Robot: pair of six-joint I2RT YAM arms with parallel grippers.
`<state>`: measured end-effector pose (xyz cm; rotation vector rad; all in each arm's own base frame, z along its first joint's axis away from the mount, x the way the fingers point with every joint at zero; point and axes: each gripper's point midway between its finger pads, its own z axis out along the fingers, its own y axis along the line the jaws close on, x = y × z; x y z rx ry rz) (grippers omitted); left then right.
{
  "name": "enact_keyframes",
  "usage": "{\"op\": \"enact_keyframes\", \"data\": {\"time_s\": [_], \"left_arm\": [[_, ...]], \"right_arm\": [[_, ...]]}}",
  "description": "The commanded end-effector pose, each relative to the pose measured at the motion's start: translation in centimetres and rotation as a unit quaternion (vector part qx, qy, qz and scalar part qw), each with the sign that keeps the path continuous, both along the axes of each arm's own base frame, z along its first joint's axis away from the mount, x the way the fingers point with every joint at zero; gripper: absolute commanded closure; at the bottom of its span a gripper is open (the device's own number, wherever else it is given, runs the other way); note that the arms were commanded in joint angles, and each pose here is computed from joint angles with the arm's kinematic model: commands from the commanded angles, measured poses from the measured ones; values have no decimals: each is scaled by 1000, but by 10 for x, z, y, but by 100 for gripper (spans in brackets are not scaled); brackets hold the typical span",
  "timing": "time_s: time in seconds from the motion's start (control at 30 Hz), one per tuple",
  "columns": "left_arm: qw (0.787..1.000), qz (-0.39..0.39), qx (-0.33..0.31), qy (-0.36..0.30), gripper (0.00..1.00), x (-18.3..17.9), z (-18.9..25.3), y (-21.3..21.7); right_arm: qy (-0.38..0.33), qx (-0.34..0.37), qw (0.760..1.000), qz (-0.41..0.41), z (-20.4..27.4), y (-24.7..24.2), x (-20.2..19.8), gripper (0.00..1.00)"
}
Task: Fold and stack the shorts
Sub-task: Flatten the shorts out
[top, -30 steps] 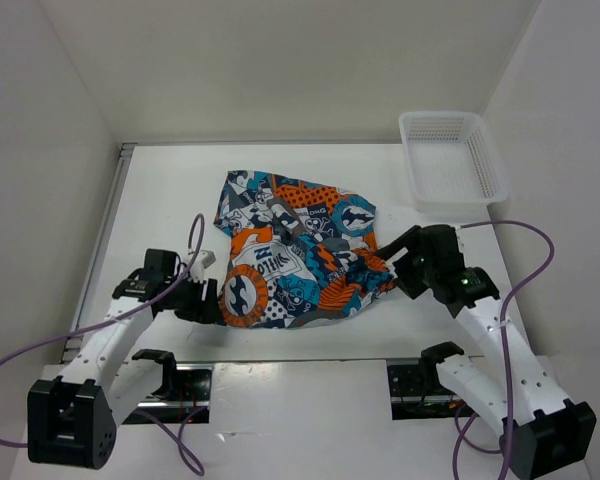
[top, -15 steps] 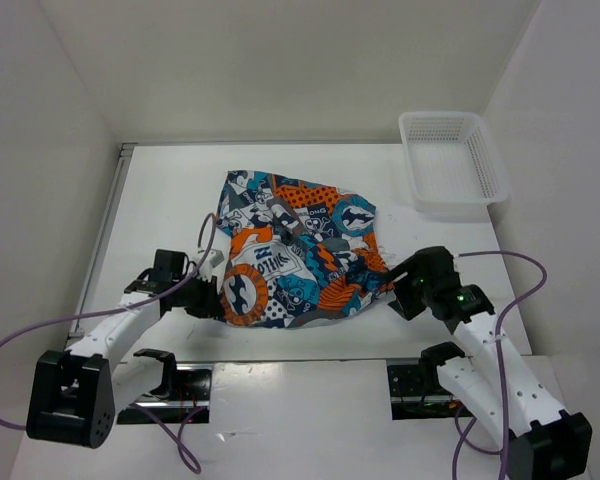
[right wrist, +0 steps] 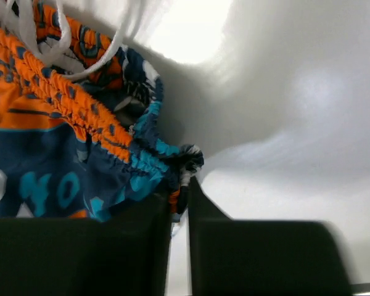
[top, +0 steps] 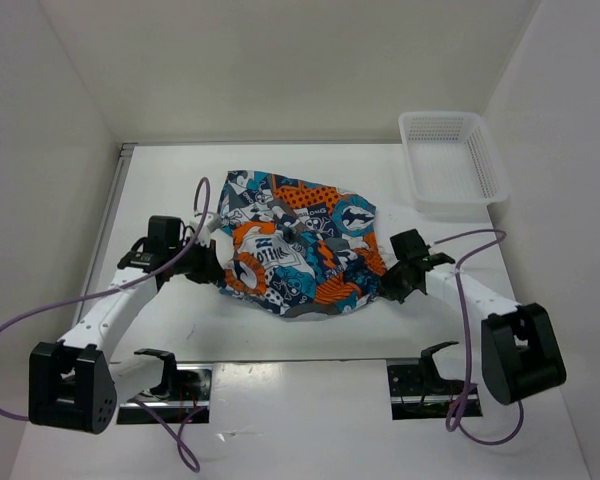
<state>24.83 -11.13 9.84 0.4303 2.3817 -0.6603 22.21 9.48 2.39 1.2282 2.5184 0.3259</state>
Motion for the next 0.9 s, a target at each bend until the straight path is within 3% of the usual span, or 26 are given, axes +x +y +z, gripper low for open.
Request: {"op": "enact_keyframes", "data": {"time_s": [0.0,0.27,0.43,0.6,0.67,0.73,0.77,0.8,0.87], "left_arm": [[1000,-2,-4,-23,100,13,26,-1],[998,38,-8,-38,100,54,90,20],[998,43,-8,-46,100,113,96,23],[998,58,6,-22,100,176,66,32],[998,61,9,-27,94,195,69,33],[998,52,-1,-25,82,193,73,29],[998,49,-6,-31,43,189,79,27],[999,46,-9,-12,30,176,69,26],[998,54,-9,-14,21,156,73,32]], "right_arm": [[-58,-17,998,12,26,3,46,97],[-137,-40,990,25,98,-10,47,100],[-141,-38,988,44,101,-10,33,100],[-143,5,989,46,93,10,55,100],[-130,6,990,49,88,14,63,100],[-128,2,990,54,88,15,68,100],[-128,0,990,58,89,16,70,100],[-134,1,989,58,93,16,73,100],[-137,6,989,60,94,19,74,100]]}}
